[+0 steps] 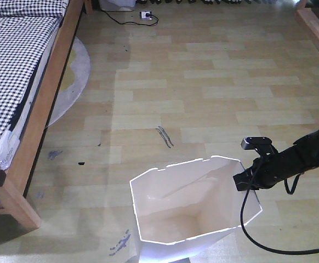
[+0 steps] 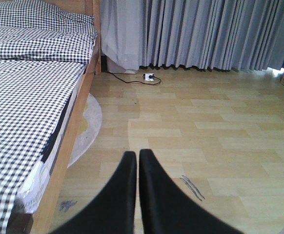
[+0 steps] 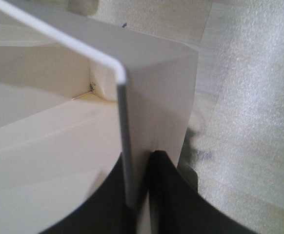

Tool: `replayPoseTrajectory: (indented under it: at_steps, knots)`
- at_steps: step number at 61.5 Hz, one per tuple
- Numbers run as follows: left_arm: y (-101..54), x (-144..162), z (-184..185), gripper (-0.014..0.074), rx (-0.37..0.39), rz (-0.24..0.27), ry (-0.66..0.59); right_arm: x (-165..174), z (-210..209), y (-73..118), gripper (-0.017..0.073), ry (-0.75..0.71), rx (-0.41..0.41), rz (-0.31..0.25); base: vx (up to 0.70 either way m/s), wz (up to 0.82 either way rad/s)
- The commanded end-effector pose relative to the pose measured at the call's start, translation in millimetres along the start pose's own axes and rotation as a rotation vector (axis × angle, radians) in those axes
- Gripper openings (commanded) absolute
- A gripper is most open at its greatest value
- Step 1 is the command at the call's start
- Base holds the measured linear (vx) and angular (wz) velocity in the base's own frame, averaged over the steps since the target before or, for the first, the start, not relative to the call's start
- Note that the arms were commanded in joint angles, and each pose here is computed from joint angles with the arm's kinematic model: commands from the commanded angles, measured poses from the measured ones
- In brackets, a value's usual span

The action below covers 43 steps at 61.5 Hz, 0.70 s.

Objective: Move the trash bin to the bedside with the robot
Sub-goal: 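Drive toward the bed and curtains holding the bin with the right gripper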

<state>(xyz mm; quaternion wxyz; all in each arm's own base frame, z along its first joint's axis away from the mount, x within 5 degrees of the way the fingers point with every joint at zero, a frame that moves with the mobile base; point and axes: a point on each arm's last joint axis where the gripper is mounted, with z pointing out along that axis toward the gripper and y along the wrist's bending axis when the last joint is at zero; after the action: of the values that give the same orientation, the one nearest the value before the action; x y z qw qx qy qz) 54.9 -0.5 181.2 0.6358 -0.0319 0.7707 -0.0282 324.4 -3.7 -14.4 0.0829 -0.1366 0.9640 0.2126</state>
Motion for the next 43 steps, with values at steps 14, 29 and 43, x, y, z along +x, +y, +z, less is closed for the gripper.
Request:
replayPoseTrajectory:
  at_steps: [14,29,43]
  knots:
    - [0.0,-3.1,-0.2,-0.0006,0.004,-0.009,-0.072,-18.8,-25.2,20.7,-0.0005,-0.084,-0.153,0.013,0.23,-0.01]
    - [0.0,-3.1,-0.2,-0.0006,0.004,-0.009,-0.072,-18.8,-25.2,20.7,-0.0005,-0.084,-0.153,0.013,0.23,-0.01]
    - [0.0,-3.1,-0.2,-0.0006,0.004,-0.009,-0.072,-18.8,-25.2,20.7,-0.0005,-0.084,-0.153,0.013,0.24,0.00]
